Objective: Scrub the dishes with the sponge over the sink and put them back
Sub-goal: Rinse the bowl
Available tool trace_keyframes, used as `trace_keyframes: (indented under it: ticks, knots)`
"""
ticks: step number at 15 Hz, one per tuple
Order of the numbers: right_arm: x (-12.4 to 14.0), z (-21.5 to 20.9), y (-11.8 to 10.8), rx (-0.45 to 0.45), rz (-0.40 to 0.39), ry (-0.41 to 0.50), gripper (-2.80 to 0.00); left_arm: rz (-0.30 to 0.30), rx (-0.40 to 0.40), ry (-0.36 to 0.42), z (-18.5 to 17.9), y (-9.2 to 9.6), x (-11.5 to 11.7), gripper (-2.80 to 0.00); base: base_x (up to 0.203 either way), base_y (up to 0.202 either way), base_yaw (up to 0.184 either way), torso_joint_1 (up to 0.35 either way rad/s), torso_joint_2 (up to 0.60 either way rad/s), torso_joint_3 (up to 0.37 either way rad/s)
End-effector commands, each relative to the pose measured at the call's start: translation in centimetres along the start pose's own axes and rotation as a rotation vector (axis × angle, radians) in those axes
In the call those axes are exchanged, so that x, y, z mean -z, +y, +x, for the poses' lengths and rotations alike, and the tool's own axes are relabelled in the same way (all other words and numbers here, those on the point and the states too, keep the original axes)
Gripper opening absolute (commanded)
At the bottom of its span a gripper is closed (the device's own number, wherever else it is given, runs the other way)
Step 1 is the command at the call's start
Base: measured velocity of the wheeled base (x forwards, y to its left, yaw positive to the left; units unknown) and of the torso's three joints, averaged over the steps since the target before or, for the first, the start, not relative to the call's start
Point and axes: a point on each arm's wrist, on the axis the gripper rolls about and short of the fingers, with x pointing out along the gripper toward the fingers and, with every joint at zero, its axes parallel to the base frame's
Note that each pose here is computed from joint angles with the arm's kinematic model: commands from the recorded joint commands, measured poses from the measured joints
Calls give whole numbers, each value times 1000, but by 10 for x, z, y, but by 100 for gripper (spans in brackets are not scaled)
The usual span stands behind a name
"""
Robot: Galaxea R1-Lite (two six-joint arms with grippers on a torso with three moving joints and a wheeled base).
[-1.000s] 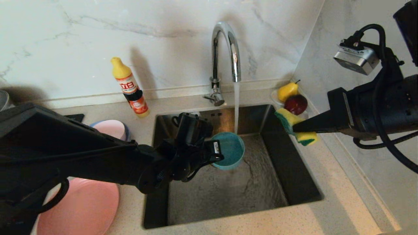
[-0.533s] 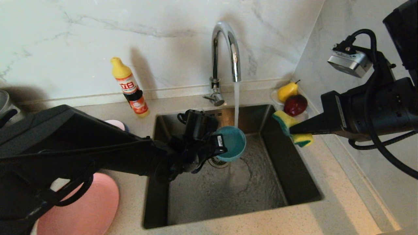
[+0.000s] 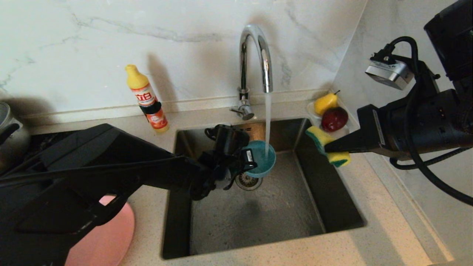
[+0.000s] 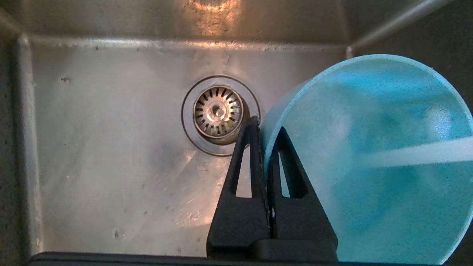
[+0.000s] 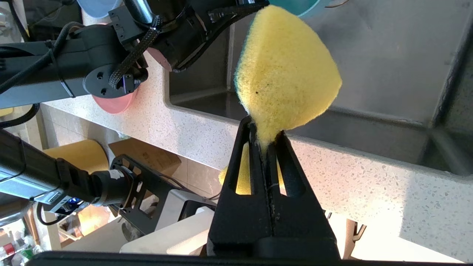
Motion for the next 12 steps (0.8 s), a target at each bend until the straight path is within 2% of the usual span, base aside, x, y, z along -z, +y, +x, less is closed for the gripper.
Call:
trace_keyframes:
  ticks: [1, 12]
  knots:
    - [0, 5, 0, 4, 6, 13, -280, 0, -5, 4, 0, 1, 2, -280, 0, 0, 0, 0, 0, 0]
    - [-1, 6, 0, 5, 6, 14, -280, 12, -36, 8, -7, 6, 4, -280, 0, 0, 0, 0, 0, 0]
